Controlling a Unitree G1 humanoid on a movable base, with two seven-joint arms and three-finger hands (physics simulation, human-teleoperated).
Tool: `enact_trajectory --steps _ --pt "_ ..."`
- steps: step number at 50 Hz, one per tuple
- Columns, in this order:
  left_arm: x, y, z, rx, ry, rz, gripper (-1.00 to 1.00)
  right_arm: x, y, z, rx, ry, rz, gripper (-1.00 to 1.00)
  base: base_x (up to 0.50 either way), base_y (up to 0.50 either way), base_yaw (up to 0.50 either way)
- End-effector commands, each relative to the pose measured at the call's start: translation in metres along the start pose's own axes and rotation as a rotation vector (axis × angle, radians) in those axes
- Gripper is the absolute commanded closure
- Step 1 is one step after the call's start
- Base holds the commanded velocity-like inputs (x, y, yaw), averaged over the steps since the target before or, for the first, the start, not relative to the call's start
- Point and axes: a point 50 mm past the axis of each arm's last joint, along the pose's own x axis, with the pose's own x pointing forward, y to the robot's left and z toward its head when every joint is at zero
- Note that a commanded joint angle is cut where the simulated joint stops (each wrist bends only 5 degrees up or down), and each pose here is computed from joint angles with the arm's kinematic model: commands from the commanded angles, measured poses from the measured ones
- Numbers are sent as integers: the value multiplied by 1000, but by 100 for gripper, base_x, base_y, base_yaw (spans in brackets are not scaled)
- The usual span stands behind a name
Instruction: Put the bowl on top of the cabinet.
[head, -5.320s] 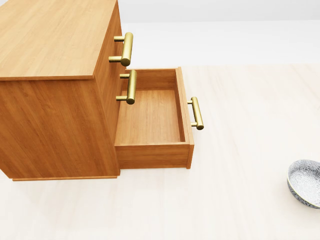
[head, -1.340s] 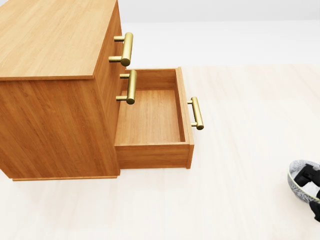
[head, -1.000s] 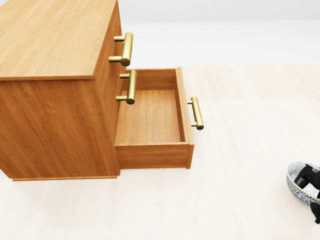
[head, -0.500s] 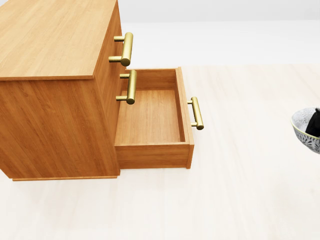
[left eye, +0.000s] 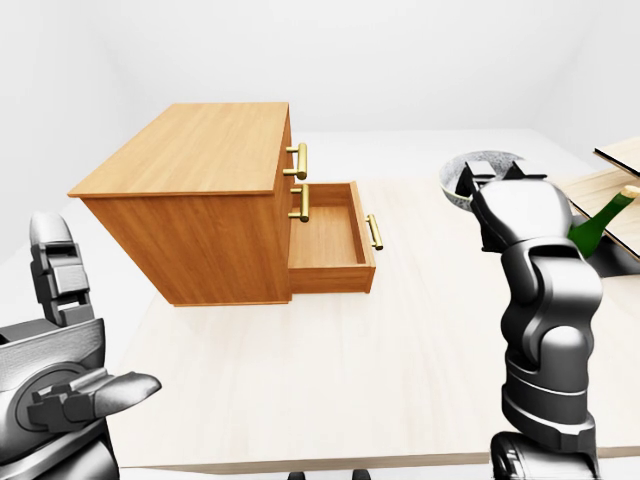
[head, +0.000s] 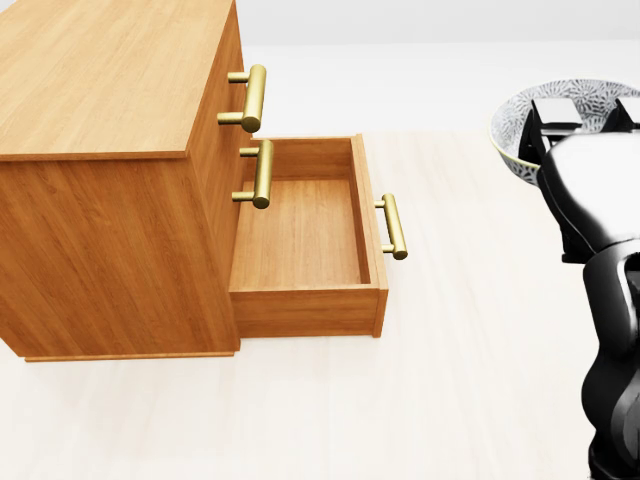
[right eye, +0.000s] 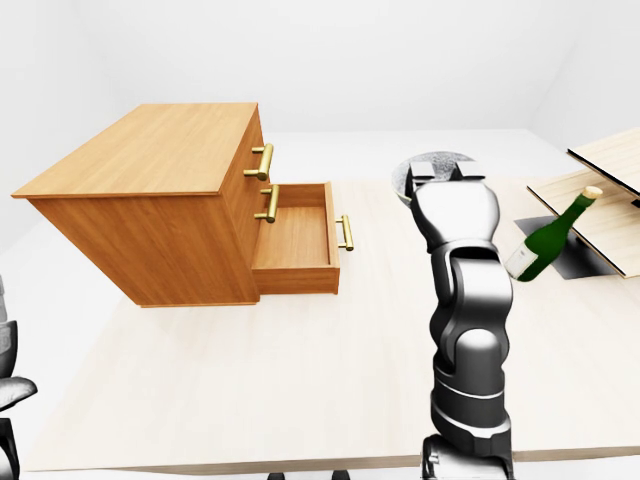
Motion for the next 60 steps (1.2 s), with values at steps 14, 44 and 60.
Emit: enact_trajectory --steps 14,44,60 --pt "1 1 2 -2 -8 4 -100 13 -46 50 -17 -73 -160 100 0 0 0" --pt "3 3 6 -8 -28 13 -100 61 -91 84 -28 -186 -151 100 0 0 0" --pt "3 4 8 -14 -32 14 -100 103 -105 135 -7 -344 73 100 0 0 0"
